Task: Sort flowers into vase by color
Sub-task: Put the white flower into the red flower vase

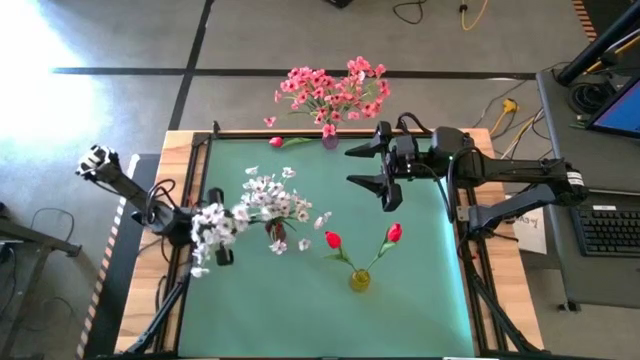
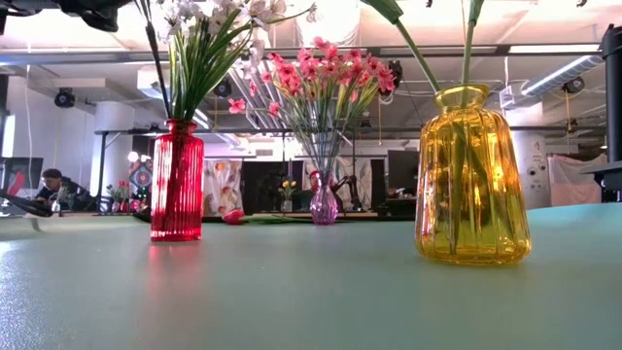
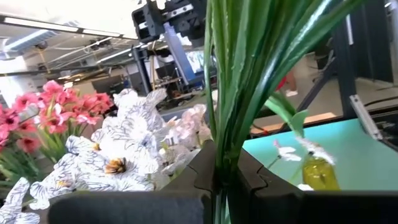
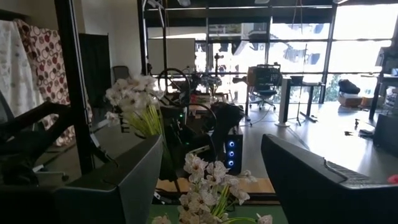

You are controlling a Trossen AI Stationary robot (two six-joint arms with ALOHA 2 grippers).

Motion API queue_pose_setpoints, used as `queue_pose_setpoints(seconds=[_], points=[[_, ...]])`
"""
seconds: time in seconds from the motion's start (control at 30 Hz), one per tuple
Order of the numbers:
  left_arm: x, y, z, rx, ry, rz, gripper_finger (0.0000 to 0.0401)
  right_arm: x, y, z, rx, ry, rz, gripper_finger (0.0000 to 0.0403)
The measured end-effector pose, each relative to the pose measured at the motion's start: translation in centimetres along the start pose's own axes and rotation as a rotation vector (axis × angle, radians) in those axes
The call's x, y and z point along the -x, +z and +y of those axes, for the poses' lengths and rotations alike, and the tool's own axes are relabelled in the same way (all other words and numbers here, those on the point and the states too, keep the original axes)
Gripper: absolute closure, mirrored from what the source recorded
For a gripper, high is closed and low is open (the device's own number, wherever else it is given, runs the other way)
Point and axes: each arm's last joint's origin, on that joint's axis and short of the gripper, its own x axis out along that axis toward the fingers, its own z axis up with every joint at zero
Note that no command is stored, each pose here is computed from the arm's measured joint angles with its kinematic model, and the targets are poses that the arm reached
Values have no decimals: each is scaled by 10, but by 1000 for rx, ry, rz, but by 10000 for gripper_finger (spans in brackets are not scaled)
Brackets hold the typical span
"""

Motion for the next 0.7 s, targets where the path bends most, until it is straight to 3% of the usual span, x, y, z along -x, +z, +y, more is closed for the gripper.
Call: queue_pose_setpoints(seconds=[0.5,0.7], points=[[-7,-2,1,59,27,22,401,0,0,0,6,-1,0,140],[-8,4,5,71,121,45,401,0,0,-1,9,-25,1,141]])
